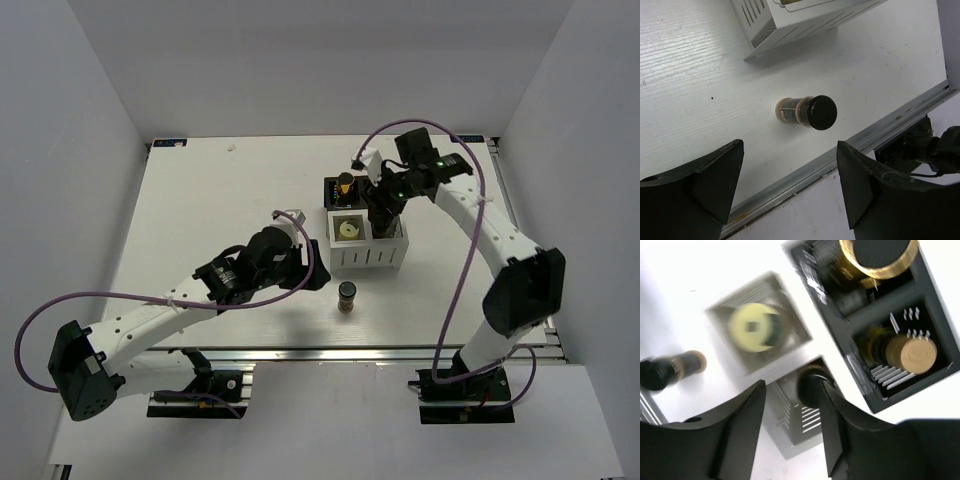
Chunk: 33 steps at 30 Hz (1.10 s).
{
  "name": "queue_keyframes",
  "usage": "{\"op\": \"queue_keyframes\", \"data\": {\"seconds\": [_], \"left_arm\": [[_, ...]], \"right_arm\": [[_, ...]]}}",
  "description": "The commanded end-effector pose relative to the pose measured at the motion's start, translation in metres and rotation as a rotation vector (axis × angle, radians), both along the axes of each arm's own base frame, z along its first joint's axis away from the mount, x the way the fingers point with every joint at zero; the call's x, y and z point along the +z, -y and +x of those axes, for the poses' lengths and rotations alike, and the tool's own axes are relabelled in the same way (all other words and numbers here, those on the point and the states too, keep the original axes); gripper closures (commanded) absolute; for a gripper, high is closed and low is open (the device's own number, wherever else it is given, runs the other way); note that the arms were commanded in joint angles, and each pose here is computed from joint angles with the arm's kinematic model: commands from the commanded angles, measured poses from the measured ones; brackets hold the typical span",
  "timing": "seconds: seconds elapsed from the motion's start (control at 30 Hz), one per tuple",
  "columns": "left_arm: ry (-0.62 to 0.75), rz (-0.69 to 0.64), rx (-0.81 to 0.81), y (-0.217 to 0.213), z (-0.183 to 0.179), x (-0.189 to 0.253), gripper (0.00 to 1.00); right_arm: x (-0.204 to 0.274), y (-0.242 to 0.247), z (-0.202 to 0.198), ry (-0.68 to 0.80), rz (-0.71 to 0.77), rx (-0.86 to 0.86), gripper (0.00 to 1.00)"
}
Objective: Organize the condiment bottles
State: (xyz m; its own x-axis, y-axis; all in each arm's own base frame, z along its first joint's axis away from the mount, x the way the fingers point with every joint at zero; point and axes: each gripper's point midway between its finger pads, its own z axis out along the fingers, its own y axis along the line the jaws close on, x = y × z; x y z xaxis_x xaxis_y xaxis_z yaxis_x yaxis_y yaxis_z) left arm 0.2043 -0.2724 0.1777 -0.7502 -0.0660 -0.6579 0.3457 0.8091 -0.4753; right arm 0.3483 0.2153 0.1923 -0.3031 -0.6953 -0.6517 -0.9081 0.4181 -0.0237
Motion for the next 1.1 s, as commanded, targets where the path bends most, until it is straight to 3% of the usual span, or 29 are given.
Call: {"op": "queue_keyframes", "data": {"seconds": [0.0,0.13,0.17,0.23,0.3,0.43,0.47,0.63,1.07], "left_arm": [[0.02,-0.03,0.008,-0.001,0.0,0.008,0.16],[0.024,-0.037,0.012,-0.002,-0.001,0.008,0.16],[0.026,-0.042,0.013,-0.002,-0.001,0.009,0.16],[0.027,-0.043,0.017,-0.003,-0.001,0.009,0.16],[0.025,-0.041,0.015,-0.004,-0.002,0.008,0.15],[0.025,-0.036,0.02,-0.006,-0.002,0.007,0.15],[0.025,-0.035,0.022,-0.007,-0.003,0.007,0.15],[0.027,-0.044,0.034,-0.009,-0.003,0.008,0.15],[0.017,-0.045,0.062,-0.016,-0.005,0.005,0.14]], "right_arm": [[0.072,-0.022,-0.047,0.179,0.207,0.292,0.5],[0.063,-0.019,-0.114,0.156,0.282,0.563,0.54],[0.049,-0.013,-0.137,0.069,0.28,0.6,0.52],[0.037,-0.011,-0.154,0.03,0.289,0.678,0.44],[0.018,-0.006,-0.168,-0.049,0.268,0.682,0.29],[-0.008,-0.008,-0.171,-0.052,0.218,0.616,0.16],[-0.008,-0.011,-0.161,0.025,0.194,0.601,0.12],[-0.039,-0.022,-0.169,-0.012,0.125,0.563,0.11],[-0.065,-0.058,-0.16,0.019,0.053,0.485,0.11]]}}
